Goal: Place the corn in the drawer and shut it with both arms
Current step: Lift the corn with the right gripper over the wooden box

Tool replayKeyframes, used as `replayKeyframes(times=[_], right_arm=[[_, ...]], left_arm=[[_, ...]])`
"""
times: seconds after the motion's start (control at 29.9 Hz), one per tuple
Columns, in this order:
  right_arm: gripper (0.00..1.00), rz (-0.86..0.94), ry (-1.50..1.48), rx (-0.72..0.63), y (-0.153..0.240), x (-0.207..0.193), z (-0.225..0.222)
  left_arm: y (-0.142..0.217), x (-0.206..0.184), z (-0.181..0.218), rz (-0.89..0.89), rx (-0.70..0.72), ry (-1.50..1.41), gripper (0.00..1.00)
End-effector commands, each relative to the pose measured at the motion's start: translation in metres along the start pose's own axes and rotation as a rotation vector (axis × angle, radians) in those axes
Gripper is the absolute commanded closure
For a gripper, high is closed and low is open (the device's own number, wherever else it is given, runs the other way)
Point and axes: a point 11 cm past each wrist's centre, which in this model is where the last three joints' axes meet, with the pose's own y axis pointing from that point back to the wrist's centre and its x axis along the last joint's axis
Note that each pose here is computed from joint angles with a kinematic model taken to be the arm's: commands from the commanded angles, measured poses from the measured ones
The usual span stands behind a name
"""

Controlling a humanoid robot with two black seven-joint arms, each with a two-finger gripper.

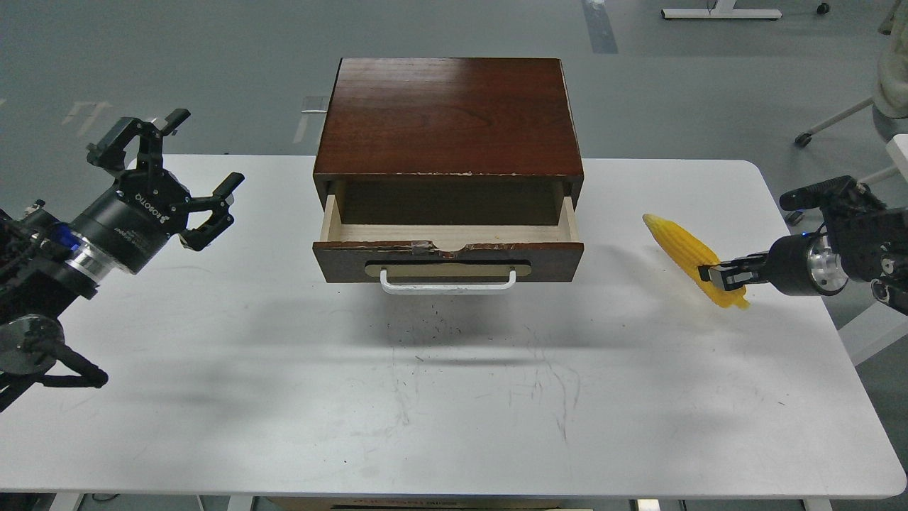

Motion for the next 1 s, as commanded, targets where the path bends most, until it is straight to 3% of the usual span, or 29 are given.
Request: replayKeyframes(times=[0.0,0.3,0.64,0.97], right_arm=[[1.0,0.059,0.029,0.005,0.012,0.031,-0.005],[1.0,0.201,0.133,0.03,0.033,0.118,-0.038],[1.0,0.33,0.342,0.101,0.062,0.219,-0.123],[1.0,0.291,0.574,0.186,0.045,0.248,-0.225]], left_arm=[[0.0,0.0,0.0,0.0,0.0,-0.001,0.0],[0.0,0.0,0.0,0.0,0.0,0.0,0.0],[0.0,0.0,0.002,0.0,-0.004,-0.003,0.0],[0.004,0.006,0.01,0.011,0.0,-0.027,0.0]])
